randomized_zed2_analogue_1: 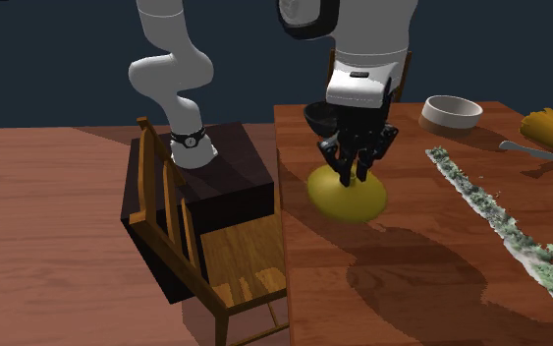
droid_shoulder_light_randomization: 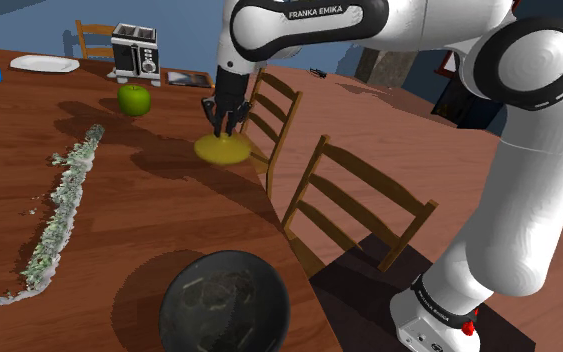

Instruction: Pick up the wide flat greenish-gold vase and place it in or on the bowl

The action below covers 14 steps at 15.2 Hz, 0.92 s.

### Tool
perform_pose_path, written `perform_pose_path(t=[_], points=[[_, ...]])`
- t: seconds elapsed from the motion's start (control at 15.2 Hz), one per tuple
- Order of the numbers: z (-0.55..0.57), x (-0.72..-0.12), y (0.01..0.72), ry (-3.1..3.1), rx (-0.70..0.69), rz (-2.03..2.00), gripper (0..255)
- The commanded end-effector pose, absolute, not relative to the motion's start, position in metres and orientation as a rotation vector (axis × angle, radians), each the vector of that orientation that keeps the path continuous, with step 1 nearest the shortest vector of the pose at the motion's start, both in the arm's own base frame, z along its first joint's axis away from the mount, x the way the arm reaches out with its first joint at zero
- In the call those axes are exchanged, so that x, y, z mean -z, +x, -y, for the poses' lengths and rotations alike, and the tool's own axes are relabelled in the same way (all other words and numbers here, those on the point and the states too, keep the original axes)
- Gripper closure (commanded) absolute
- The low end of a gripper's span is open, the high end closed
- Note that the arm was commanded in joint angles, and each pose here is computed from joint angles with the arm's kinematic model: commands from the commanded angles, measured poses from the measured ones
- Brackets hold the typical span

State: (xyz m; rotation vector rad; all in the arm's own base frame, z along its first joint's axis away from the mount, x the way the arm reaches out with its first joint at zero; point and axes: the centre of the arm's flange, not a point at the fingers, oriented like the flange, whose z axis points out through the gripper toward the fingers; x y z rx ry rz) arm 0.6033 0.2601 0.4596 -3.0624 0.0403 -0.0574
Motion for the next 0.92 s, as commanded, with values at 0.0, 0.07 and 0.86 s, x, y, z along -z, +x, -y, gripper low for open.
perform_pose_path(t=[0.0,0.07,0.86], points=[[-0.26,-0.47,0.604,-3.062,0.057,-0.04,255],[-0.26,-0.475,0.604,-3.062,0.057,-0.04,255],[-0.266,-0.533,0.593,-3.062,0.057,-0.04,255]])
